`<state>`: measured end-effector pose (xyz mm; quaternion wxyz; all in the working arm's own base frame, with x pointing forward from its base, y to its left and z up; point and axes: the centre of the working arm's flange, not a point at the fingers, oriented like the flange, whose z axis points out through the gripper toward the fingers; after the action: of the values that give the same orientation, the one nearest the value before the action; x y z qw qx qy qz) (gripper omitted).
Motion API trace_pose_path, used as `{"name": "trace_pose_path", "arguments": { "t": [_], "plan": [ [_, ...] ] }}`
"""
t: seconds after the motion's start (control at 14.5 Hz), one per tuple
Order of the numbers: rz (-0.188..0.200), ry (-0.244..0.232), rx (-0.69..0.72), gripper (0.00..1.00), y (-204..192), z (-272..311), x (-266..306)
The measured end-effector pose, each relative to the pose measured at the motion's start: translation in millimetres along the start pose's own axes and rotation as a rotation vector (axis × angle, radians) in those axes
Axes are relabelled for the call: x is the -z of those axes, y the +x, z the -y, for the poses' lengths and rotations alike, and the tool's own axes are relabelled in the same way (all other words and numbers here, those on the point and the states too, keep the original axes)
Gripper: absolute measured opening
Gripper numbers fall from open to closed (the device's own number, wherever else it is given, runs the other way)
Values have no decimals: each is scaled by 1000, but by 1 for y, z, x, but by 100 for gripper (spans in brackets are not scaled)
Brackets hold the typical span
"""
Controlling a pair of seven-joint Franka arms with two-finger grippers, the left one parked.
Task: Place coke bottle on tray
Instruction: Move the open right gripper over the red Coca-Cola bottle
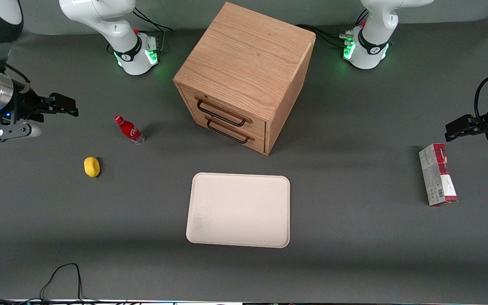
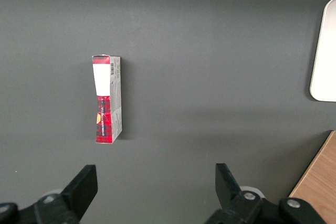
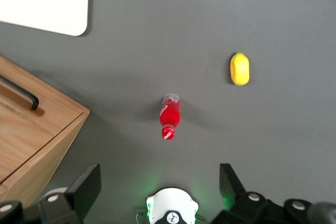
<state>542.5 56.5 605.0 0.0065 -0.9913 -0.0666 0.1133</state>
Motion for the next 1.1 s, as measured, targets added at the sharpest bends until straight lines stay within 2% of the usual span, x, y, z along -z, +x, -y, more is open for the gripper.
{"name": "trace_pose_path", "arguments": {
  "t": [0.21,0.48,0.83,1.1],
  "plan": [
    [5,4,18,100,-40,8,-4],
    [-33,13,19,100,-91,5,-15],
    [-24,12,18,100,-89,5,-36],
    [-37,12,10,100,-70,1,-92]
  ]
}}
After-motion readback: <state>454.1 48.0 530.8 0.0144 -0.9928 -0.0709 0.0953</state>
